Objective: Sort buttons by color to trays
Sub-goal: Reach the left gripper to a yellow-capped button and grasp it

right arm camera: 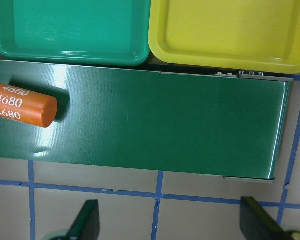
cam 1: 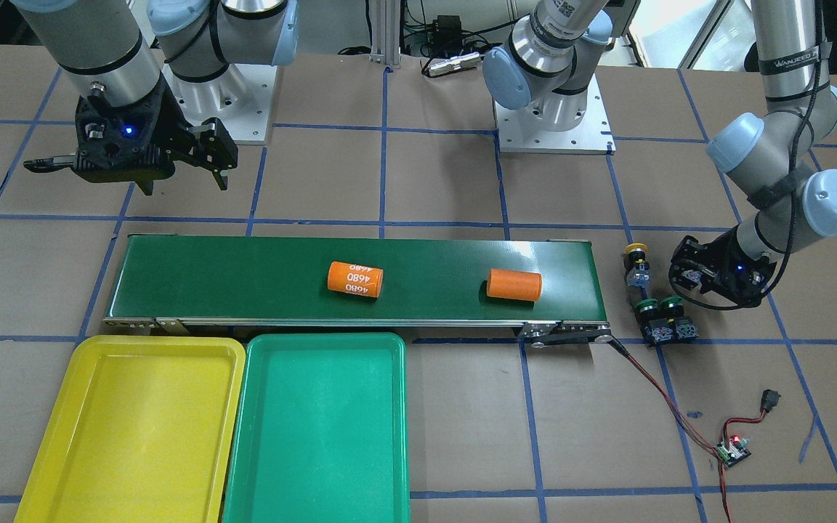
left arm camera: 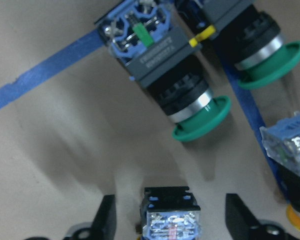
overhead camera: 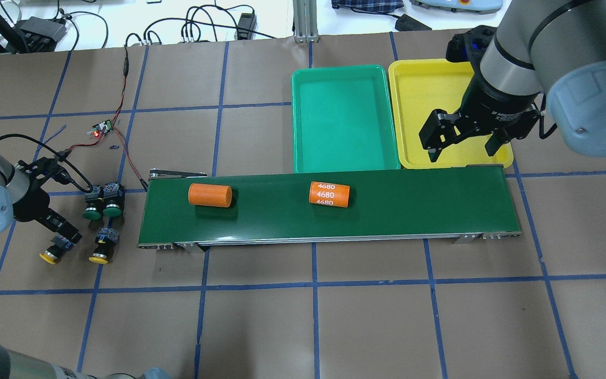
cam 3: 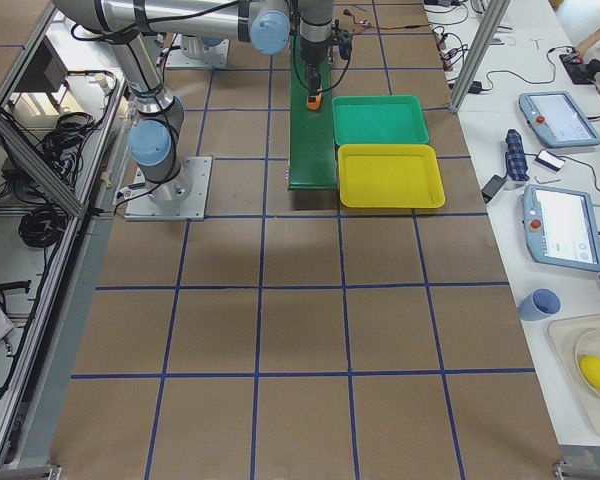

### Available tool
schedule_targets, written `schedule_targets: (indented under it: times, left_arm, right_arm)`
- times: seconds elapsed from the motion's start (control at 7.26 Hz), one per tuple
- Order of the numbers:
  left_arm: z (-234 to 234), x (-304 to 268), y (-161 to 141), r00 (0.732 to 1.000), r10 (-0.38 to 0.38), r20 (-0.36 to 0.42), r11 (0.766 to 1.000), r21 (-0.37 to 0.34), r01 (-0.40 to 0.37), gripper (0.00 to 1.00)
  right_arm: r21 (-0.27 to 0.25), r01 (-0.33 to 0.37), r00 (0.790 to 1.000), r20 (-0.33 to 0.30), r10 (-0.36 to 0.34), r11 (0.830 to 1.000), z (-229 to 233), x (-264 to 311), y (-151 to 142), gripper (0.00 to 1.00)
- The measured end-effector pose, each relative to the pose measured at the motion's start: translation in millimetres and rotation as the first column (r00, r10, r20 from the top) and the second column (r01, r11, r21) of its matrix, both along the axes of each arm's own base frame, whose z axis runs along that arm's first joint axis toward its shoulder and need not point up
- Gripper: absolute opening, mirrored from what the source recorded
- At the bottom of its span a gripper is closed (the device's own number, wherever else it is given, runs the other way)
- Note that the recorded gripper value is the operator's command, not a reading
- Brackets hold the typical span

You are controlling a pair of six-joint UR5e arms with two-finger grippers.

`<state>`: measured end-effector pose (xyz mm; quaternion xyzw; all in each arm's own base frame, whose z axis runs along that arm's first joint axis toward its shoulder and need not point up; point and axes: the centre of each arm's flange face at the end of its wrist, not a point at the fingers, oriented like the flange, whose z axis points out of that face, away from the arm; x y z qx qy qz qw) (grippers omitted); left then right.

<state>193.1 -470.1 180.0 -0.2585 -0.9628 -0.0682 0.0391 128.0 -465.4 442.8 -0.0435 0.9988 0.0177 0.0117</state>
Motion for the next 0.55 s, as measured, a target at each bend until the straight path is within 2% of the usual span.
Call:
schedule_targets:
  times: [0.28, 0.55]
  left_arm:
    - [15, -3, -1, 1.0, 0.006, 0.008, 1.0, 0.008, -0.006, 0.0]
    - [55, -20, -11, 0.994, 0.107, 0.028, 0.994, 0.018, -0.108, 0.0]
  right_arm:
    - [-0.009, 0.001, 1.0, 0.0, -0.001, 1.0, 1, 0, -1, 1.0]
    - [-0.016, 0.002, 1.0, 0.0, -0.002, 1.0, 1, 0, -2, 1.0]
